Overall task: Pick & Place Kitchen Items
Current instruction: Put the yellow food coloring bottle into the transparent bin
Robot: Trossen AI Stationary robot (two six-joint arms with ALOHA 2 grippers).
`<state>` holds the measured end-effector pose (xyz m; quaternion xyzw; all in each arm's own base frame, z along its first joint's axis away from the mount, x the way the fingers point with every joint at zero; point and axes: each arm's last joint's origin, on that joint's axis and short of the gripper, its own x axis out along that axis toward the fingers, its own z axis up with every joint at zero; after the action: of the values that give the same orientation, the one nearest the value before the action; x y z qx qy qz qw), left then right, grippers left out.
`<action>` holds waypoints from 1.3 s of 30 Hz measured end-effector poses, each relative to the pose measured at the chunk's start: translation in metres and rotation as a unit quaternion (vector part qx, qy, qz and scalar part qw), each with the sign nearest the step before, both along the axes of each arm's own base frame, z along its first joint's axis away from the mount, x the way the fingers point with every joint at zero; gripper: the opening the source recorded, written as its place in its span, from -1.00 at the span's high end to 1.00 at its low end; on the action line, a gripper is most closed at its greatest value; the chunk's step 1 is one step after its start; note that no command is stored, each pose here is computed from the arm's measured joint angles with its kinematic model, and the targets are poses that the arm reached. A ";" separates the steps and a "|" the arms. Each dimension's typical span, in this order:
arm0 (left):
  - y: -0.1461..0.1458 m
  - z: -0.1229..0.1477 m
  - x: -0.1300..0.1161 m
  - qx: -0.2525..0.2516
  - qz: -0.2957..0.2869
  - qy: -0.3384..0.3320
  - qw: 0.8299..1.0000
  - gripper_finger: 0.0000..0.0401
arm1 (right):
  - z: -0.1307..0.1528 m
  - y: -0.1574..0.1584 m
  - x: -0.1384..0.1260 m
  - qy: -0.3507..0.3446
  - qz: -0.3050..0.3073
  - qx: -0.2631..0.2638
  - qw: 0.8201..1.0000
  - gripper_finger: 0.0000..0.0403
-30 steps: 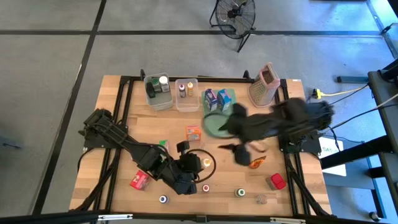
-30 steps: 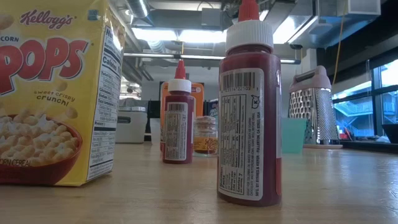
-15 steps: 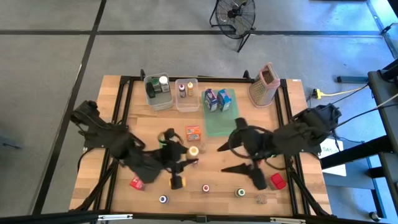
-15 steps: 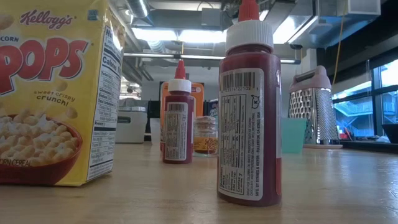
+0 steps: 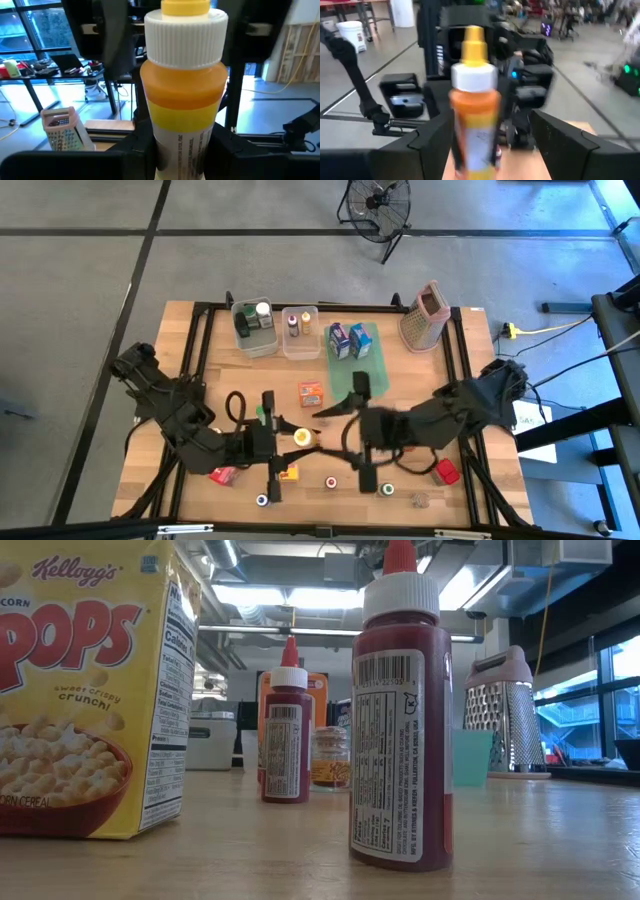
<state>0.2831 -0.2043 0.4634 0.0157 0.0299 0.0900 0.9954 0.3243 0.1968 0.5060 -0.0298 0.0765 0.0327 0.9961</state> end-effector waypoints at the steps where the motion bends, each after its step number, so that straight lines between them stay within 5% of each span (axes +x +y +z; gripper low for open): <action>1: 0.000 -0.001 0.001 0.001 0.001 0.001 1.000 0.48 | -0.002 0.002 0.002 -0.002 0.003 -0.010 1.000 -0.30; 20: -0.003 -0.005 0.003 0.002 -0.008 0.005 1.000 0.48 | -0.013 0.009 0.021 -0.004 0.035 -0.023 0.999 -0.13; 39: 0.003 -0.005 0.008 0.017 -0.018 0.008 1.000 0.48 | -0.018 0.011 0.025 0.000 0.044 -0.040 0.998 0.33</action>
<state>0.2908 -0.2018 0.4584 0.0339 0.0362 0.0719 0.9962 0.3494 0.2074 0.4881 -0.0725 0.0764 0.0734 0.9917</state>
